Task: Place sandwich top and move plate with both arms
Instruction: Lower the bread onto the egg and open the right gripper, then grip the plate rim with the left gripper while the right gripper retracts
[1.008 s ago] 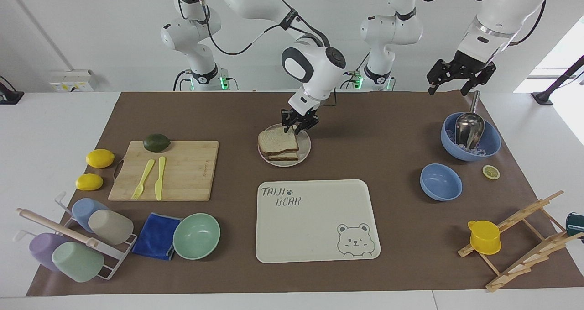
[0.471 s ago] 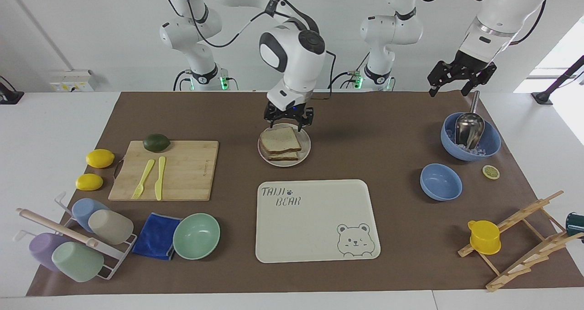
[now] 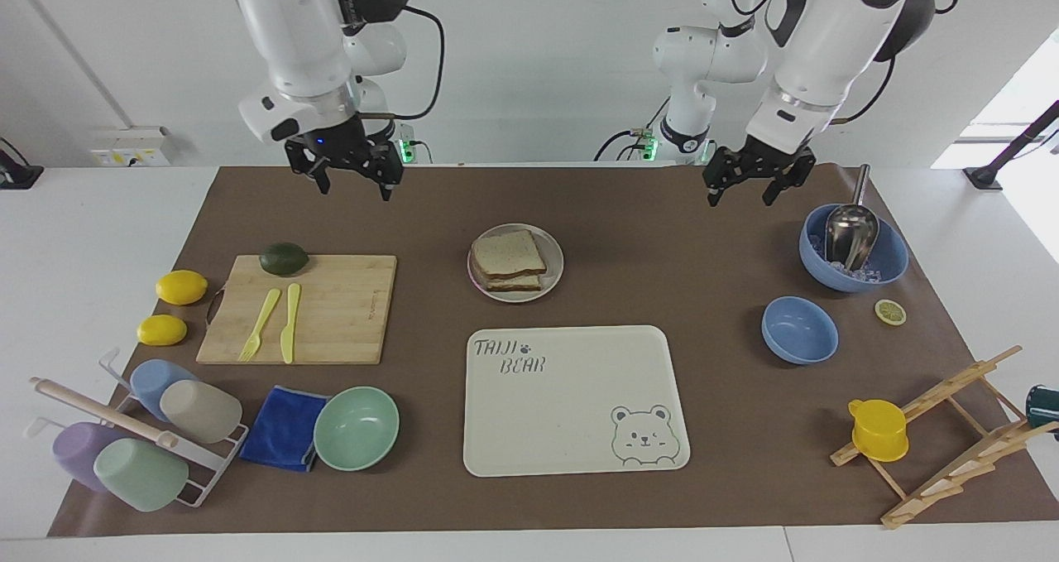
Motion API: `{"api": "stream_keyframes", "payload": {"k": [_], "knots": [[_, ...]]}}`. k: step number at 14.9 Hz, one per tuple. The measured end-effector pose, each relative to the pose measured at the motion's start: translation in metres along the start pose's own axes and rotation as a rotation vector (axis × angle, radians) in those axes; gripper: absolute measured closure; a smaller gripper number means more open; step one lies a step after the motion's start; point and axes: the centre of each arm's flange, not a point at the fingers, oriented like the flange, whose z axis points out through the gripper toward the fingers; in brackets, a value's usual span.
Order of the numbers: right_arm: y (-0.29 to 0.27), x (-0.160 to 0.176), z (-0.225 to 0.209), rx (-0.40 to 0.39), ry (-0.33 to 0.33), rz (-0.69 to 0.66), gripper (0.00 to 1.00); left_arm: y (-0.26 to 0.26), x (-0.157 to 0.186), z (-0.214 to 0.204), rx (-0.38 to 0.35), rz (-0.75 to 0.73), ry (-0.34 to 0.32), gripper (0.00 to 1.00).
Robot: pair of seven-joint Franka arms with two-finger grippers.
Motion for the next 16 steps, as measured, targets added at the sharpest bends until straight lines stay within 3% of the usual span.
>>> {"api": "stream_keyframes", "payload": {"k": [4,9,16], "knots": [[0.022,0.004,0.003,-0.002,-0.028,-0.021,0.0,0.067,-0.02,0.083,-0.02,-0.021,-0.007,0.0],[0.083,0.024,0.009,0.051,-0.049,-0.066,0.0,0.129,-0.05,0.196,-0.023,0.031,0.005,0.0],[0.112,0.032,0.0,0.059,-0.033,-0.072,0.0,0.159,-0.078,0.254,-0.072,0.02,-0.035,0.08]]}}
